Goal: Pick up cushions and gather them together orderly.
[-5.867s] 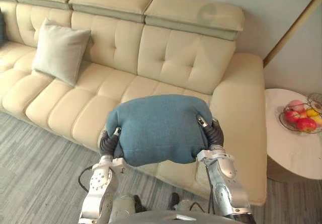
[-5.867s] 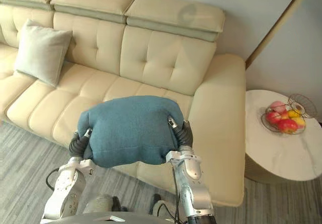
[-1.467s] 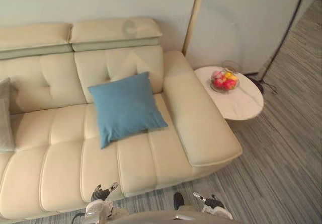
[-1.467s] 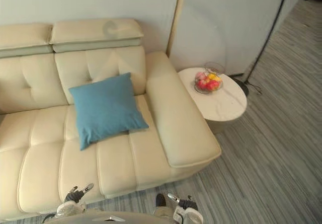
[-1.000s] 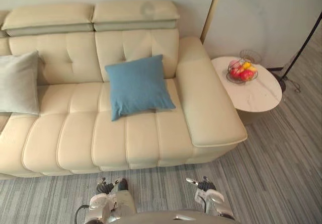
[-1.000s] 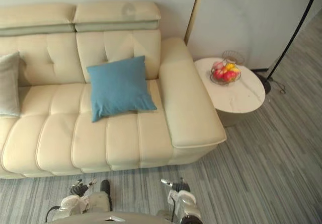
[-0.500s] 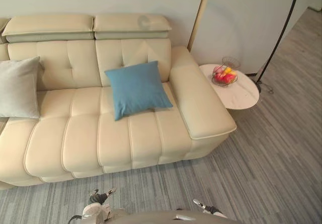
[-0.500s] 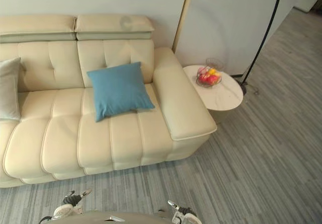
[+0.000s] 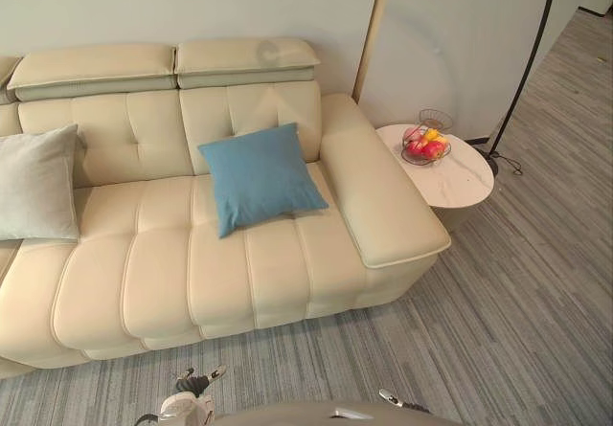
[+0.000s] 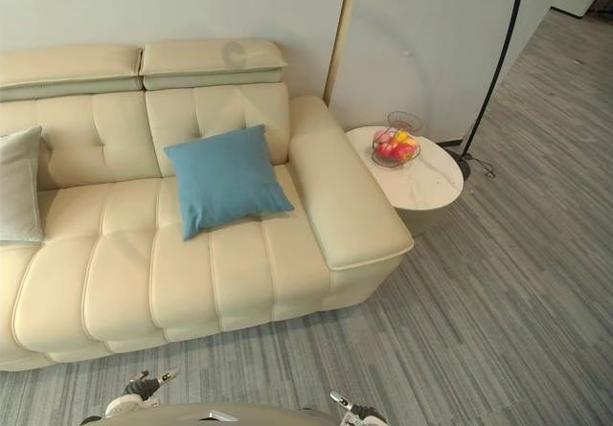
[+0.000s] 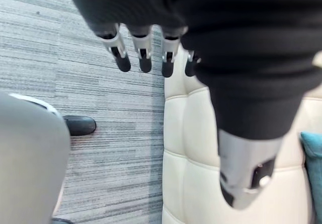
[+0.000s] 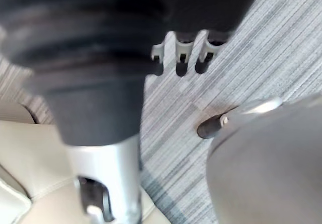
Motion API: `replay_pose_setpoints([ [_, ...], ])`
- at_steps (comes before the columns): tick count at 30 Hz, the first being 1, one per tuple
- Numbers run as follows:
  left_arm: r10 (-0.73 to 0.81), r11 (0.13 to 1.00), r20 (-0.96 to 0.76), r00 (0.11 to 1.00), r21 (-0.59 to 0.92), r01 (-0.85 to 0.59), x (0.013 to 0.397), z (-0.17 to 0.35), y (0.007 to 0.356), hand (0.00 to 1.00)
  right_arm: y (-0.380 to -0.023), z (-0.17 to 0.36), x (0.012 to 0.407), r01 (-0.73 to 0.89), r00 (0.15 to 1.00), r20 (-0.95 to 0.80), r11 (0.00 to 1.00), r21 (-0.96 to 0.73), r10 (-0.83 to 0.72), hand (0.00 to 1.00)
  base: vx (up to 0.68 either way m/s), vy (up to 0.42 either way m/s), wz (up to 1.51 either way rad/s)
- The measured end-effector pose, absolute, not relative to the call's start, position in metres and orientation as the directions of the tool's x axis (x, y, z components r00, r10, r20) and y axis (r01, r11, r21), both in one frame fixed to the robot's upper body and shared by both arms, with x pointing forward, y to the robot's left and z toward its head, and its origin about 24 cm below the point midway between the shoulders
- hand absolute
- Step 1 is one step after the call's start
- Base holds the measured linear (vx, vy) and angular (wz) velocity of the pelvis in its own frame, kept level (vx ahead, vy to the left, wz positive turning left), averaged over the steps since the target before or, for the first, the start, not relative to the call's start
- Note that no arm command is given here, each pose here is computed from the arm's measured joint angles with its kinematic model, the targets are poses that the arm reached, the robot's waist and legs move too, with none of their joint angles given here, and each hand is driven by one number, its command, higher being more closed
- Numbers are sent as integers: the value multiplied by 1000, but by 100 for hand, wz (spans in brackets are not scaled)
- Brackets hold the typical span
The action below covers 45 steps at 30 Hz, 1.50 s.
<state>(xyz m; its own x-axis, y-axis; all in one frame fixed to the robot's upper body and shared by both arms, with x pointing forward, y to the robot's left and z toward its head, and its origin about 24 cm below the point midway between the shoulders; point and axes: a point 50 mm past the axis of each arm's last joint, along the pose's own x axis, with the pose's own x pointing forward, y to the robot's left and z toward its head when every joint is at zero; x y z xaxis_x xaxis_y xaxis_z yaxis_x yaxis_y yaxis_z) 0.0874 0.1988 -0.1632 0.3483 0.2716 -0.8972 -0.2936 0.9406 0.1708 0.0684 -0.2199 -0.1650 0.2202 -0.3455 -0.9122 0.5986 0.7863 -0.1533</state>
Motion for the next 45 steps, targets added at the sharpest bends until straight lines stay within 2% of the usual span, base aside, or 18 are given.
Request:
replay_pose_setpoints([
  [6, 270, 940, -897, 350, 166, -300, 88, -163, 199, 0, -220, -165, 70, 596, 226, -912, 789, -149, -343, 0, 0, 0, 2],
  [14, 247, 917, -907, 340, 106, -384, 85, -164, 196, 0, -216, -164, 75, 578, 249, -911, 805, -133, -329, 0, 2, -14, -9],
  [21, 236, 902, -911, 339, 76, -425, 86, -165, 192, 0, -212, -162, 85, 589, 296, -904, 804, -81, -308, 0, 22, -56, -52],
  [30, 192, 899, -916, 353, 19, -438, 92, -166, 177, 0, -222, -155, 104, 555, 356, -875, 827, -84, -328, 0, 26, -49, -127],
  [37, 192, 912, -888, 418, 4, -411, 116, -159, 178, 0, -203, -146, 137, 480, 459, -844, 877, -29, -279, 0, -110, 26, -146],
  [45, 175, 912, -905, 389, 0, -410, 104, -163, 171, 0, -217, -142, 137, 488, 478, -817, 871, -57, -322, 0, 47, -89, -86],
])
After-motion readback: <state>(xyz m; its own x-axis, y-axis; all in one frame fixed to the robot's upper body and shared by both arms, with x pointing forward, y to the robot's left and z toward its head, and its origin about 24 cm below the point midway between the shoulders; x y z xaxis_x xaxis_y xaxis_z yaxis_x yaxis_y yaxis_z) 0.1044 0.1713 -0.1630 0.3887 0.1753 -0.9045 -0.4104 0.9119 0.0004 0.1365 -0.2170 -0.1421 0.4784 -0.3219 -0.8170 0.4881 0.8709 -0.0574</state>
